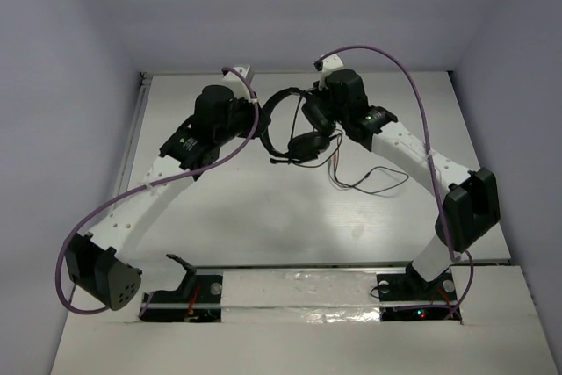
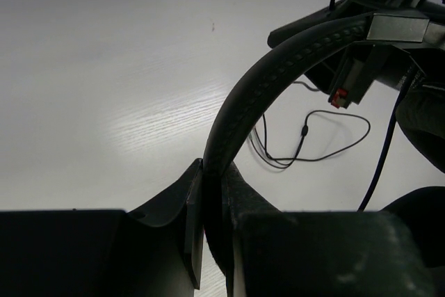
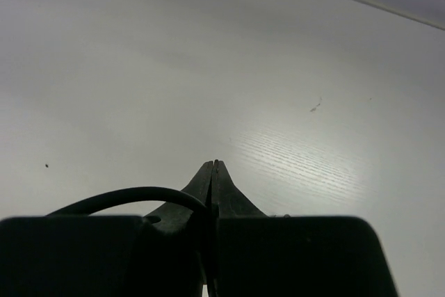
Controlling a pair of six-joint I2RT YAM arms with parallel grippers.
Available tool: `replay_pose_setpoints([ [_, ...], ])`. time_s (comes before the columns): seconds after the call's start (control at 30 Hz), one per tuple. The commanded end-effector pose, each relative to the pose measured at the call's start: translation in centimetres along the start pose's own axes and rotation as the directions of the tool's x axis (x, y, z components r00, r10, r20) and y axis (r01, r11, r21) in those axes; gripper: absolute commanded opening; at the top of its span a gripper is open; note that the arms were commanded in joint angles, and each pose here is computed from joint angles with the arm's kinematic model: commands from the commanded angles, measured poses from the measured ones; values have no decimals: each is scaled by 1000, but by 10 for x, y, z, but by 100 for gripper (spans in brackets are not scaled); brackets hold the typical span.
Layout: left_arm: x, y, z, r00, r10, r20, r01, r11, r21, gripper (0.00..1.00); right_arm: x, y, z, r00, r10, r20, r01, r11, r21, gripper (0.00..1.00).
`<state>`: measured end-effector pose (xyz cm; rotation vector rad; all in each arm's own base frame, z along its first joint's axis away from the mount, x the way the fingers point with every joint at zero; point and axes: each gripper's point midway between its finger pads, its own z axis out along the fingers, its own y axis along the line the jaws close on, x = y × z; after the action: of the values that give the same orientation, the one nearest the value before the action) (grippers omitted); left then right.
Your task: Wrap the headphones
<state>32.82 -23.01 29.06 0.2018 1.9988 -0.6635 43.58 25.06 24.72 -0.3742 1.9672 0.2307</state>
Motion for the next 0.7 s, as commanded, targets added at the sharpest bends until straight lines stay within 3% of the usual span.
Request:
replay_pose_setpoints([
  [0.0,-55,-25,-23,987,-21,161,7,996,84,0,-46,0,-20,983,79,163,-77,997,-23,0],
  [0.17,-67,-30,-31,981,-35,191,12,992,123,0,-40,-5,-18,978,127,167,-123,992,-33,0],
  [0.2,-70,-32,-33,980,-48,193,19,989,145,0,-40,-1,-18,973,151,175,-141,987,-72,6],
  [0.23,-71,-35,-34,979,-51,196,20,987,160,0,-38,-3,-16,972,155,175,-141,986,-89,6],
  [0.4,-83,-40,-44,974,-83,212,34,973,228,0,-37,20,-20,954,237,182,-165,925,-341,27],
  [0.5,-89,-50,-51,971,-95,217,33,961,273,0,-36,33,-23,943,271,195,-148,862,-484,29],
  [0.67,-98,-56,-58,969,-104,222,35,954,297,0,-35,50,-20,939,281,196,-113,794,-598,36],
])
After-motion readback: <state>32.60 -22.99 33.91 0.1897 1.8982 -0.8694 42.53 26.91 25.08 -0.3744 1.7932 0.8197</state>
